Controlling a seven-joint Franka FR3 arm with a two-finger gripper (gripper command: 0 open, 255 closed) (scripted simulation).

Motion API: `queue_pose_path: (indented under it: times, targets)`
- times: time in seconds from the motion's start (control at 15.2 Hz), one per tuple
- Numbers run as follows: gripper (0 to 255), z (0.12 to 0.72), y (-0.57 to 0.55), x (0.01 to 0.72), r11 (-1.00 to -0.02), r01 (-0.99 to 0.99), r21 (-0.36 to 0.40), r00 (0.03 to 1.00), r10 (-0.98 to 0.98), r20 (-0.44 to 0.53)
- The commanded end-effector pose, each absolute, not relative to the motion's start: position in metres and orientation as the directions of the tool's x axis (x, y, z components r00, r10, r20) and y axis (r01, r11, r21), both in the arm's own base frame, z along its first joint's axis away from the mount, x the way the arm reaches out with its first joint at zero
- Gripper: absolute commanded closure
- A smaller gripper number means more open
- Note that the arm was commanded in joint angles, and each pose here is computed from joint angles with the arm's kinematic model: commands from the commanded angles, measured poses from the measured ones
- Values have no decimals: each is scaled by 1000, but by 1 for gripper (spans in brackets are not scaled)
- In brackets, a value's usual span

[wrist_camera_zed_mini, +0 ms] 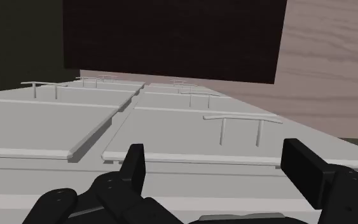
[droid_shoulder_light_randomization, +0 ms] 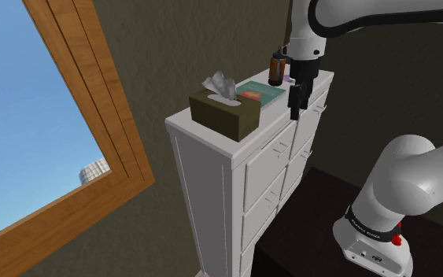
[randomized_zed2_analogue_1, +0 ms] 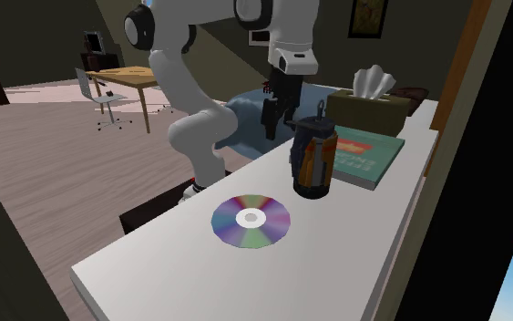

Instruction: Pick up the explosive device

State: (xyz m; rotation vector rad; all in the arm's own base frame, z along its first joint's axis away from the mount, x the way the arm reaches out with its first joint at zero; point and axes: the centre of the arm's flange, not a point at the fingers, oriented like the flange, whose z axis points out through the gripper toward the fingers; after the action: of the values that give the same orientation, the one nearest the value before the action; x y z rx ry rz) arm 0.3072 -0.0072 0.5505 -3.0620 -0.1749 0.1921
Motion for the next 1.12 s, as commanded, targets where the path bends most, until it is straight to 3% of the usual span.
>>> queue_pose_path:
  times: [0.0, 0.53, 1.06]
  targets:
    - [0, 551, -7, 307, -991, 109, -75, 986, 118, -121]
    - [0, 588, -58, 366, -987, -147, -64, 988, -149, 30]
    - [0, 633, -121, 403, -916, -391, -91, 899, -401, 178]
